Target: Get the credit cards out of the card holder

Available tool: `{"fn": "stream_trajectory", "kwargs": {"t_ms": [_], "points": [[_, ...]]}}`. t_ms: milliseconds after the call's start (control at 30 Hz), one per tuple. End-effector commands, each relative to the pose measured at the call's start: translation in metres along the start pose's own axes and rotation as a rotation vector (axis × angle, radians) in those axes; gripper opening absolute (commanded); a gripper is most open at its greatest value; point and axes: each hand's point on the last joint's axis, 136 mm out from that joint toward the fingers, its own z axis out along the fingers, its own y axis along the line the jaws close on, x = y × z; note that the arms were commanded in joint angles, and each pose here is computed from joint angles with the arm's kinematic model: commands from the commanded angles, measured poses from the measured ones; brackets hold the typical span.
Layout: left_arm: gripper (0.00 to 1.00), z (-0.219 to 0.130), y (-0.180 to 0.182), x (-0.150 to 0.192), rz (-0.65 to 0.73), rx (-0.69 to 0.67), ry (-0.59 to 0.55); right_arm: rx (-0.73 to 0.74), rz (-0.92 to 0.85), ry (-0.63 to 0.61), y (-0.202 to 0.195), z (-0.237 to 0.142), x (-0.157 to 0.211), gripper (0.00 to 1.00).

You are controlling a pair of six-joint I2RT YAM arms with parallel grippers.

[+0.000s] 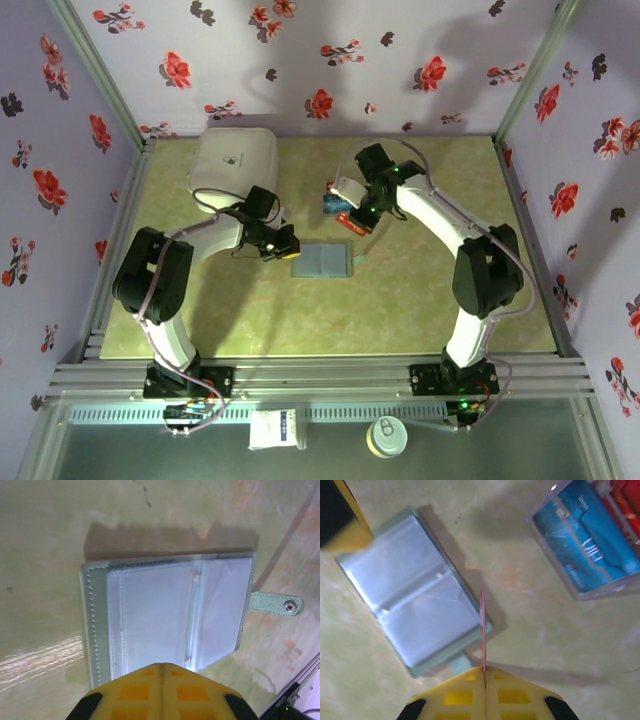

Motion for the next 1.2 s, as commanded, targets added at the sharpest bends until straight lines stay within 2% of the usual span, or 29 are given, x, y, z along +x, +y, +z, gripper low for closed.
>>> {"fn": "stream_trajectory", "kwargs": {"t_ms": [0,233,700,1067,1167], "points": [[0.00,-0.014,0.009,0.002,-0.003,-0.028,-0.019,0.053,-0.212,0.064,-0.022,-0.005,0.003,0.00],[0.00,-0.019,0.017,0.005,-0.022,-0.036,-0.030,0.055,-0.270,0.018,-0.055,-0.006,-0.023,0.00],[0.00,-0.024,0.024,0.007,-0.037,-0.054,-0.037,0.074,-0.301,-0.088,-0.107,0.020,-0.066,0.00],[0.00,-0.025,0.030,0.013,-0.052,-0.066,-0.036,0.125,-0.315,-0.053,-0.128,0.049,-0.065,0.00],[0.00,-0.024,0.031,0.012,-0.052,-0.066,-0.035,0.132,-0.313,-0.055,-0.131,0.051,-0.066,0.05]]}}
